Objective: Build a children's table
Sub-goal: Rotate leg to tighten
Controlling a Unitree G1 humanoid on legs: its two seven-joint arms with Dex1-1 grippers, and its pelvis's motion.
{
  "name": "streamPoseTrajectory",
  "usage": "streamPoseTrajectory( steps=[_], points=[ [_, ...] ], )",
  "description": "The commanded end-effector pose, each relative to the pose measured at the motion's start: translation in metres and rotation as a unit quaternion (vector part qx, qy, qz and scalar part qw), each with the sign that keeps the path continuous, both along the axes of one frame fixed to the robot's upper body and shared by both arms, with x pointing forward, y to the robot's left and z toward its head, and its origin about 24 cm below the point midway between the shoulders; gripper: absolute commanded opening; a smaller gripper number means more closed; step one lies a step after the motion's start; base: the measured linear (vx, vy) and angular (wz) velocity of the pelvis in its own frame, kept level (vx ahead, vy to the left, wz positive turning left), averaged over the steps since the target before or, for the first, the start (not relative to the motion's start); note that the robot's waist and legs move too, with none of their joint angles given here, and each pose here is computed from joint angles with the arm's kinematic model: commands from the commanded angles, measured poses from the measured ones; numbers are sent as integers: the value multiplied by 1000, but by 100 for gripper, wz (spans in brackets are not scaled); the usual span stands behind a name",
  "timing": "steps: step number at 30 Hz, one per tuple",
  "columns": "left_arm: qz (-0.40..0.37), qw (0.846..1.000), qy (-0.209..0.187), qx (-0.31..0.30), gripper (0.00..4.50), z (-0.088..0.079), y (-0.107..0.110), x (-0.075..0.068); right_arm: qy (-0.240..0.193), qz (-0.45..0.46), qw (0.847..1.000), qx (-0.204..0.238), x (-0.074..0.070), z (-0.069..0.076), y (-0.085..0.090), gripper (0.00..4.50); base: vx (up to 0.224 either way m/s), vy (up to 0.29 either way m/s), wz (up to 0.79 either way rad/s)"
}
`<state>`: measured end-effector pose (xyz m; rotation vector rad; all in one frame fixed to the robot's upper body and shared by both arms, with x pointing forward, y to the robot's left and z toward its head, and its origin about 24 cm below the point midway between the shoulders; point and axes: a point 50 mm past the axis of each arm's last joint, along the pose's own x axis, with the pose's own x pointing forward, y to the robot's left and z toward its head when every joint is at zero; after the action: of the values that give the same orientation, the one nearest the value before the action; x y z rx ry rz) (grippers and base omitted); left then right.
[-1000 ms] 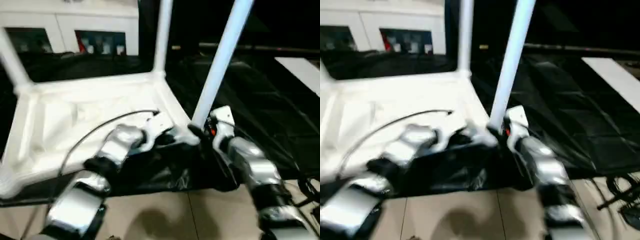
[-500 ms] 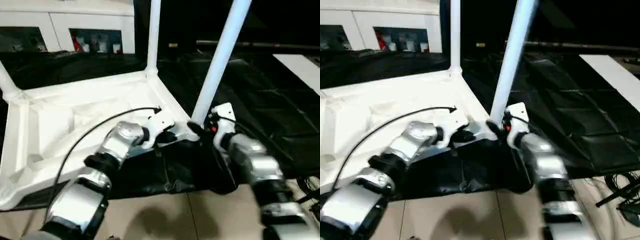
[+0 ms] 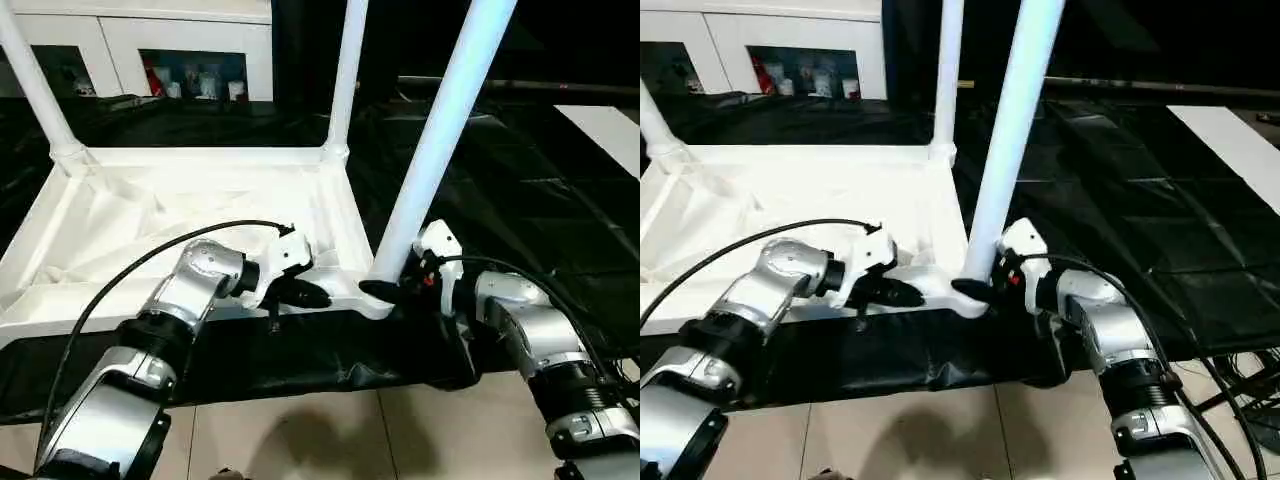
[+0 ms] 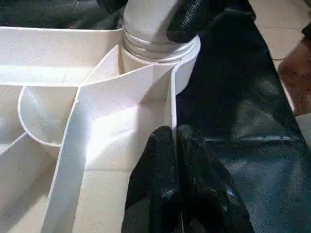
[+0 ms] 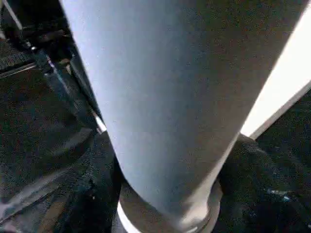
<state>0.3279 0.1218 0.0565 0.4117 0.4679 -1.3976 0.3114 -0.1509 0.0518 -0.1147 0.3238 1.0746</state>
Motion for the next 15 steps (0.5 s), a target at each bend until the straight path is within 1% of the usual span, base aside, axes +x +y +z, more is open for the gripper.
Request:
streamPoseTrajectory(
  steps=[1, 3, 6, 7, 10, 14, 15],
  points=[
    [-19, 999, 35, 15, 0, -14, 0, -10, 7, 16, 1000, -10, -4, -3, 0, 246, 0, 0, 0],
    [-18, 999, 35, 16, 0, -14, 1, -10, 8, 19, 1000, -7, -4, -4, 1, 242, 0, 0, 0],
    [-16, 999, 35, 16, 0, -13, 2, -11, 9, 19, 1000, -2, -4, -3, 1, 219, 0, 0, 0],
    [-15, 999, 35, 16, 0, -13, 3, -11, 9, 18, 1000, 0, -3, -3, 2, 219, 0, 0, 0],
    [-2, 1000, 28, 14, 0, -13, 1, -9, 11, -1, 1000, 14, -2, -4, 2, 210, 0, 0, 0],
    [38, 999, 7, 13, 0, -15, -8, -2, 14, -79, 997, 7, 6, -14, 2, 206, 0, 0, 0],
    [63, 998, -7, 16, 0, -15, -14, 3, 17, -116, 993, 0, 9, -19, 3, 206, 0, 0, 0]
  ],
)
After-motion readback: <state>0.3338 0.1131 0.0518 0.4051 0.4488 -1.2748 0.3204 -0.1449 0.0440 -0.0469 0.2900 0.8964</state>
